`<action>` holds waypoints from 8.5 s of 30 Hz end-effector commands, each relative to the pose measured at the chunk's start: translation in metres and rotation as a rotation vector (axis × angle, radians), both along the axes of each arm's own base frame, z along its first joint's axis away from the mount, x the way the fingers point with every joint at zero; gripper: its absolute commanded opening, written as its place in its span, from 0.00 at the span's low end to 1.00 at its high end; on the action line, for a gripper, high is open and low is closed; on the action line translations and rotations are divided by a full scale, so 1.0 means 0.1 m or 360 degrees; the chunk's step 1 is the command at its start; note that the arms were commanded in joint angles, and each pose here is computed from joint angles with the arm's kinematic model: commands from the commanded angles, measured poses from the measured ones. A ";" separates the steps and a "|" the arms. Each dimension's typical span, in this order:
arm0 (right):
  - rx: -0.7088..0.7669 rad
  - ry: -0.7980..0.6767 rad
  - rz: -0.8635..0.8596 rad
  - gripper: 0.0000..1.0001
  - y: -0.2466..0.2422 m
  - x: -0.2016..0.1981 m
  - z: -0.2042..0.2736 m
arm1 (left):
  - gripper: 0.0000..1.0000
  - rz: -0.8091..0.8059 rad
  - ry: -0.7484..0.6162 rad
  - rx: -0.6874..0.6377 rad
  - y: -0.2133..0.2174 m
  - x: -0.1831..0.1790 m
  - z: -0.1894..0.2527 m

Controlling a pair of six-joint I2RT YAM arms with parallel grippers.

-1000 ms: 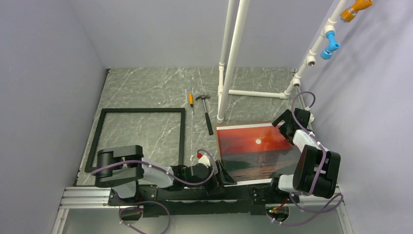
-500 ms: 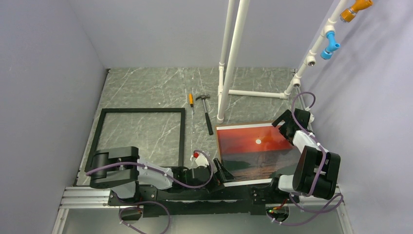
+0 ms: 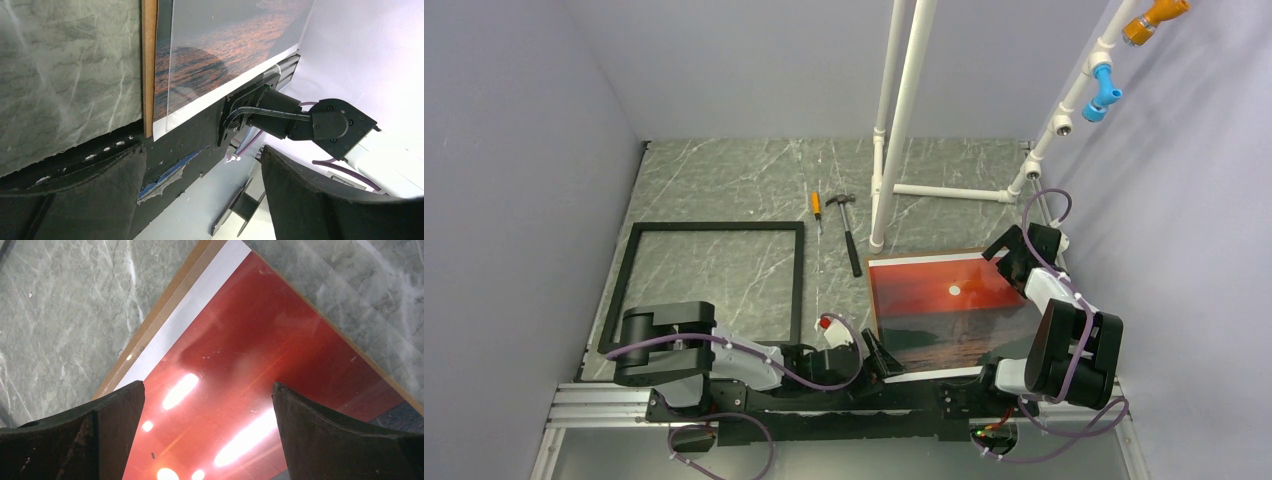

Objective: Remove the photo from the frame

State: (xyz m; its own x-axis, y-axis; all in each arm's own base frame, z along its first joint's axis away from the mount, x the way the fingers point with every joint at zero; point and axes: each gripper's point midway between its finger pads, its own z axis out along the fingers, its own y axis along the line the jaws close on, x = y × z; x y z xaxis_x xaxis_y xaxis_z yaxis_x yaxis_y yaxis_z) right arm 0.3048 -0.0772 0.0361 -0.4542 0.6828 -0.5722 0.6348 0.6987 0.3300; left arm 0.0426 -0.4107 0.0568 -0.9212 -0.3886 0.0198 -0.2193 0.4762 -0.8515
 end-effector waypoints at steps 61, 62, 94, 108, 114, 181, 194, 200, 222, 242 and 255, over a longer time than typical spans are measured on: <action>-0.0047 -0.0139 0.0026 0.99 -0.01 0.10 0.20 | 0.40 0.0197 -0.0035 0.0072 0.03 0.28 -0.23; -0.0047 -0.0138 0.0024 0.99 -0.02 0.10 0.19 | 0.39 0.0195 -0.0031 0.0073 0.02 0.28 -0.23; -0.0065 -0.0131 0.0075 0.99 0.06 0.10 0.21 | 0.00 0.0177 -0.0347 -0.0070 0.08 0.45 0.16; -0.0099 -0.0131 0.0147 0.99 0.16 0.14 0.27 | 0.00 0.0103 -0.0608 0.0080 0.22 0.47 0.61; -0.0129 -0.0131 0.0186 0.99 0.21 0.17 0.30 | 0.00 0.0107 -0.0528 0.0160 0.37 0.43 0.58; -0.0973 -0.0991 0.2153 0.17 3.93 -2.41 0.86 | 0.01 0.0244 -0.0502 0.0535 1.52 0.48 1.23; -0.0793 -0.1069 0.2224 0.00 3.90 -2.45 0.90 | 0.99 0.0273 -0.0331 0.0325 1.65 0.66 1.32; -0.0796 -0.1101 0.2201 0.00 3.92 -2.44 0.96 | 0.99 0.0354 -0.0062 0.0171 1.65 0.84 1.11; -0.0801 -0.1158 0.2269 0.34 4.06 -2.49 1.08 | 0.00 0.0282 -0.0086 0.0401 1.69 1.32 0.85; -0.0627 -0.1130 0.1782 0.89 3.55 -1.99 2.58 | 0.00 0.0194 -0.0589 0.0512 2.44 1.07 2.47; -0.0576 -0.1064 0.1253 0.90 2.60 -1.15 2.99 | 0.00 -0.0108 -0.0726 -0.0289 1.73 0.97 3.73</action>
State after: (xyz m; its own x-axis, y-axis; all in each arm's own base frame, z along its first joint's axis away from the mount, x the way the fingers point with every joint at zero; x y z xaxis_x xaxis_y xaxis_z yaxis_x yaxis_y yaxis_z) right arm 0.1828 0.2094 0.3063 -0.2455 0.0284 -0.9690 -0.3183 0.9418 0.1083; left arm 0.1424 -0.2079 0.3814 -0.8360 -0.4002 -0.3755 0.1353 0.5128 -0.8478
